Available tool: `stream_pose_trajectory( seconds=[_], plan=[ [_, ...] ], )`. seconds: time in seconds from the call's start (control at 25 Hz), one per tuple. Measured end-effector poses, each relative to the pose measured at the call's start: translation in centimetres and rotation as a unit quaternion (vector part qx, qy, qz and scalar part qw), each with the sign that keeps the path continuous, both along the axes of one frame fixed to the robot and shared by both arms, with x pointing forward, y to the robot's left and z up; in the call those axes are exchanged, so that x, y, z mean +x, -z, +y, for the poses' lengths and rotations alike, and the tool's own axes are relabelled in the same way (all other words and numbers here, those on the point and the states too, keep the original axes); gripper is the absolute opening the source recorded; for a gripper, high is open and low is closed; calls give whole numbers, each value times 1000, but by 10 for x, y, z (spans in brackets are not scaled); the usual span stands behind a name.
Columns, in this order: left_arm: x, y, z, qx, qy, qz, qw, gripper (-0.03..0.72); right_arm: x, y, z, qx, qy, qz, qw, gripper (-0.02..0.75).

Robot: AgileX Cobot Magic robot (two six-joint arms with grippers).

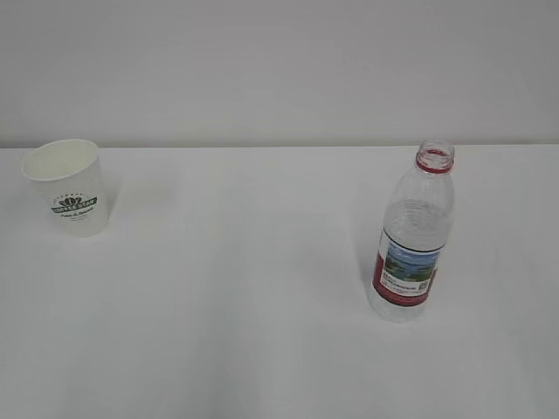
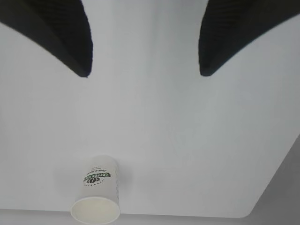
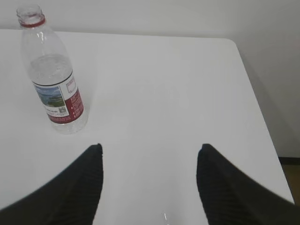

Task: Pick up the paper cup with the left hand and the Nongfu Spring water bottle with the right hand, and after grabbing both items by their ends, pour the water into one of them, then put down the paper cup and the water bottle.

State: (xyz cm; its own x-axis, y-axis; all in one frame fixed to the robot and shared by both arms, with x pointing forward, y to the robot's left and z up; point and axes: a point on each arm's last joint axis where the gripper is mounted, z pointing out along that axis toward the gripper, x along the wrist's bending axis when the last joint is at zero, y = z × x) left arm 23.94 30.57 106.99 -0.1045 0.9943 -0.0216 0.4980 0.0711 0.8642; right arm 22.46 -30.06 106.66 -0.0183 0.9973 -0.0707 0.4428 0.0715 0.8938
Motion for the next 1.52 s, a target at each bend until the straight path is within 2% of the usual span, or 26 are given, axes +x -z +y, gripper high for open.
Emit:
stream_pose_trajectory(
  seconds=[0.24, 0.96, 1.24, 1.36, 1.52],
  plan=[
    [13, -16, 2, 5, -3, 15, 1000, 515, 9, -12, 3, 14, -11, -8, 1000, 478],
    [50, -81, 3, 15, -1, -56, 998, 515, 41, -36, 13, 84, -43, -84, 992, 477],
    [73, -89, 3, 17, 6, -51, 999, 515, 49, -45, 12, 69, -45, -127, 988, 477],
    [85, -89, 2, 30, 25, -41, 998, 511, 56, -48, 12, 75, -43, -137, 987, 477],
    [101, -90, 0, 36, 38, -55, 997, 497, 69, -54, 12, 92, -40, -155, 983, 477]
  ],
)
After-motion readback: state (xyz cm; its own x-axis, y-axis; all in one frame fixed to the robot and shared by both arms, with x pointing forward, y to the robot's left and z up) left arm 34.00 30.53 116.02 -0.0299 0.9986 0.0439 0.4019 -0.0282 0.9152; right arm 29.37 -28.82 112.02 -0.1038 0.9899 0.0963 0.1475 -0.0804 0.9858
